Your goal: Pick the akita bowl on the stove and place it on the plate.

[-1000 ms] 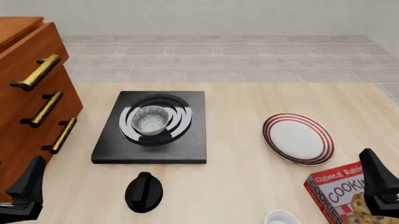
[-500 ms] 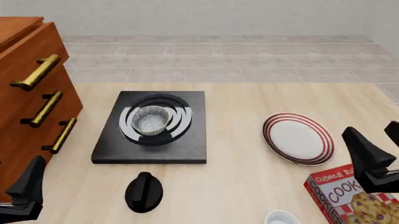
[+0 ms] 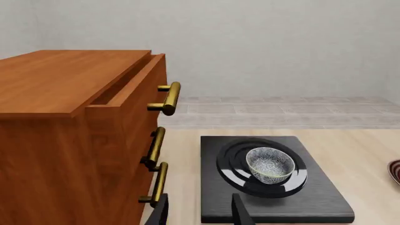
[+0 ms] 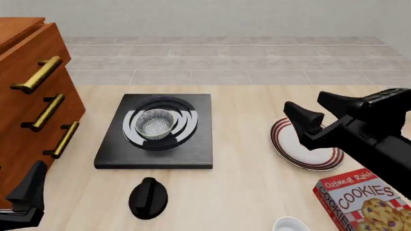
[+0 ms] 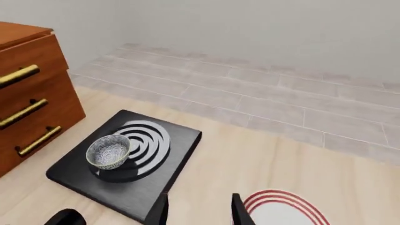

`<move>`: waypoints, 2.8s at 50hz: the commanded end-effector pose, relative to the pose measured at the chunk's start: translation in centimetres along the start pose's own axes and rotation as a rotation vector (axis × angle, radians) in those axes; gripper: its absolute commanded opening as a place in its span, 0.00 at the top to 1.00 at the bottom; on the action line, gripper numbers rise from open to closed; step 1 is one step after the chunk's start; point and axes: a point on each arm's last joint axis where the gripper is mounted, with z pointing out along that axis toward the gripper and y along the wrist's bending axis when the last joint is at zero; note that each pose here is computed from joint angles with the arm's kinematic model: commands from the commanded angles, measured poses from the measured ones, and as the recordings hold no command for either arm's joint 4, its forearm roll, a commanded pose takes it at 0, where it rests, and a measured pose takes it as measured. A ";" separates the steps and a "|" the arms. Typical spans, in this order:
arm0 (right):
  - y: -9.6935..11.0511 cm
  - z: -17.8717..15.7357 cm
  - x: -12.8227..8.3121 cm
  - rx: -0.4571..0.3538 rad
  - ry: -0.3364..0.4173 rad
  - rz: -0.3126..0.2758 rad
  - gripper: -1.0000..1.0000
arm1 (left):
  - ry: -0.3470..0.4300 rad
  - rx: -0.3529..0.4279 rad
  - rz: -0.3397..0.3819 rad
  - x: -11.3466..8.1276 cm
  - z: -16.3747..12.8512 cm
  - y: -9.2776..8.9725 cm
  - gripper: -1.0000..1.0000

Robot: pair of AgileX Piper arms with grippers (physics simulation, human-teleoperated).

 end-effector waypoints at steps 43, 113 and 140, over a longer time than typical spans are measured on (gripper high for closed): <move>8.4 14.2 1.6 -0.253 0.134 -0.050 0.00 | 0.000 0.000 0.000 0.0 0.0 0.0 0.00; 12.8 22.8 4.7 -0.278 0.312 0.039 0.00 | 0.000 0.000 0.000 0.0 0.0 0.0 0.00; 15.0 24.6 5.7 -0.300 0.400 0.035 0.00 | 0.000 0.000 0.000 0.0 0.0 0.0 0.00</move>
